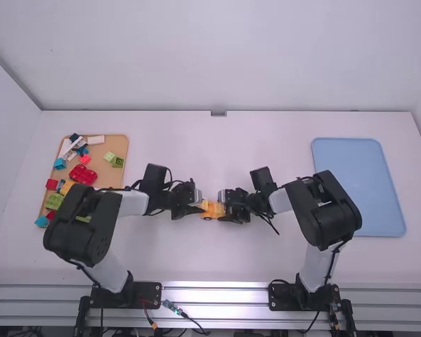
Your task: Assemble lego blocks to make yellow taxi
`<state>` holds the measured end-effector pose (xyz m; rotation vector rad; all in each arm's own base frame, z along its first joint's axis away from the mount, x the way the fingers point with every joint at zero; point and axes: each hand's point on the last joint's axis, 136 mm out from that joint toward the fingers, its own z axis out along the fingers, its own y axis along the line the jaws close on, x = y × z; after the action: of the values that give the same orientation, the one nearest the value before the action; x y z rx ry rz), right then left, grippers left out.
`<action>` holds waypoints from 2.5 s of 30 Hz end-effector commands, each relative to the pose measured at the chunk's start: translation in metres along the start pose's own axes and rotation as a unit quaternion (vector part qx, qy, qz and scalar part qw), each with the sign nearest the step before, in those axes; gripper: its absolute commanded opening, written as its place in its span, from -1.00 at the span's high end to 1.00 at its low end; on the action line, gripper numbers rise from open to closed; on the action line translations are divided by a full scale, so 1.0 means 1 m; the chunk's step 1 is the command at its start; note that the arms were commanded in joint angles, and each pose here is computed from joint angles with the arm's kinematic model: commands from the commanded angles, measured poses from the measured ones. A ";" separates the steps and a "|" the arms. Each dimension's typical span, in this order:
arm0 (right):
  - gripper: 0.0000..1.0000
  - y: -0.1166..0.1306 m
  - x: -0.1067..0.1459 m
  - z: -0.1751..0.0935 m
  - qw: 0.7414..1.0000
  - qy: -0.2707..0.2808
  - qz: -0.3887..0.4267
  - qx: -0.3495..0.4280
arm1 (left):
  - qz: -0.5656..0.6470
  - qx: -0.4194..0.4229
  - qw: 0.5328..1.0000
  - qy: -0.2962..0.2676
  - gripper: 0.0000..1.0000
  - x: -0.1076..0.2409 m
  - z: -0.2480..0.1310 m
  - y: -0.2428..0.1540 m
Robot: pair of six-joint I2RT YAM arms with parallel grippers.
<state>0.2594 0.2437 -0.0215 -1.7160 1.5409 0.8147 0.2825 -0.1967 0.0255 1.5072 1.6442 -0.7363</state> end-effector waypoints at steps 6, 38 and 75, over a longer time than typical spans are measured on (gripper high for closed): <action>0.60 0.014 0.033 0.003 0.998 0.066 0.020 0.000 | 0.017 0.005 1.000 0.025 0.97 -0.002 0.012 -0.007; 0.60 0.016 0.030 0.003 0.998 0.056 0.021 -0.006 | 0.011 0.036 0.999 -0.006 0.97 -0.009 0.024 -0.013; 0.61 0.012 0.028 0.004 0.998 0.053 0.030 0.002 | 0.014 0.065 0.998 0.013 0.97 0.001 0.025 -0.024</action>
<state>0.2544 0.2444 -0.0211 -1.7095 1.5409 0.8411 0.2722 -0.2193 0.0195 1.6178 1.6037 -0.7878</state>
